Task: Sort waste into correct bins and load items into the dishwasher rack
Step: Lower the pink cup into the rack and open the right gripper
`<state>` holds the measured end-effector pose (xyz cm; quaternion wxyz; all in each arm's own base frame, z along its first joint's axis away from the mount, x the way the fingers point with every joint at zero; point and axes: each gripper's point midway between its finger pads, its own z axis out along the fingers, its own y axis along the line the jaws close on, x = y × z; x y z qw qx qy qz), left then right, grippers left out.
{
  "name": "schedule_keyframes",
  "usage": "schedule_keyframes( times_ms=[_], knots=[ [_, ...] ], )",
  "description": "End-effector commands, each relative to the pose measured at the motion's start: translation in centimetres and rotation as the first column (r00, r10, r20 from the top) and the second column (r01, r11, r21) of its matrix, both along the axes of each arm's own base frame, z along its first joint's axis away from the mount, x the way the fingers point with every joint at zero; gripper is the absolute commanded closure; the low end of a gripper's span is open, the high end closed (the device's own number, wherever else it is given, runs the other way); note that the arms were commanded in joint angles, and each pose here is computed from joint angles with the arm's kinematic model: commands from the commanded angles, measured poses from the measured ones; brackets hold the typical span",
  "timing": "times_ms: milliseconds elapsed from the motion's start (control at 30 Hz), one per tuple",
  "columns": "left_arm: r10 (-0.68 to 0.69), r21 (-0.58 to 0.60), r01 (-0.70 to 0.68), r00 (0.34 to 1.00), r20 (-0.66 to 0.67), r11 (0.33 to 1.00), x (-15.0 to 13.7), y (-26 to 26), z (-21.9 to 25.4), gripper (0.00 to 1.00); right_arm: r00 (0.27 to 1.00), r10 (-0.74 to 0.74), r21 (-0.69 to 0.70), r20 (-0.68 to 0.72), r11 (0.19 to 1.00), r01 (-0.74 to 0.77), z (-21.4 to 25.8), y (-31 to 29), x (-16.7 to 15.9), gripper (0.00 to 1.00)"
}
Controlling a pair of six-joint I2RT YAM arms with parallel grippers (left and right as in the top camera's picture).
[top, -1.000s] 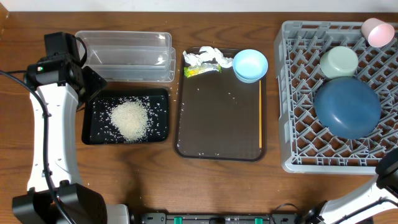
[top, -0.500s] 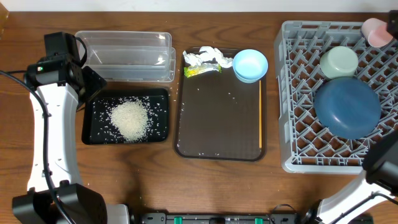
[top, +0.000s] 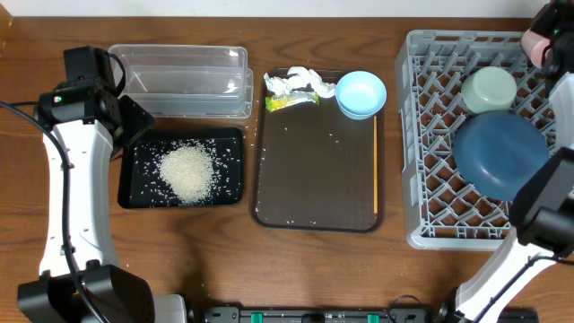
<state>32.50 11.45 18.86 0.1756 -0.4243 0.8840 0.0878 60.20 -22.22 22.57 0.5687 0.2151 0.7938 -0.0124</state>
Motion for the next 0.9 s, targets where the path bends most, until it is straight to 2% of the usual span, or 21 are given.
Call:
schedule_keyframes(
  times_ms=[0, 567, 867],
  knots=[
    [0.016, 0.016, -0.016, 1.000, 0.013, 1.000, 0.2, 0.4, 0.6, 0.03, 0.998, -0.044, -0.033, -0.045, 0.999, 0.043, -2.3, -2.0, -0.2, 0.99],
    [0.016, 0.016, -0.016, 1.000, 0.013, 1.000, 0.2, 0.4, 0.6, 0.03, 0.976, -0.085, 0.001, -0.203, 0.996, 0.087, -7.0, -4.8, -2.8, 0.99],
    [0.016, 0.016, -0.016, 1.000, 0.013, 1.000, 0.2, 0.4, 0.6, 0.03, 0.957, -0.100, 0.029, -0.274, 0.993, 0.112, -7.2, -5.4, -5.0, 0.99]
  ],
)
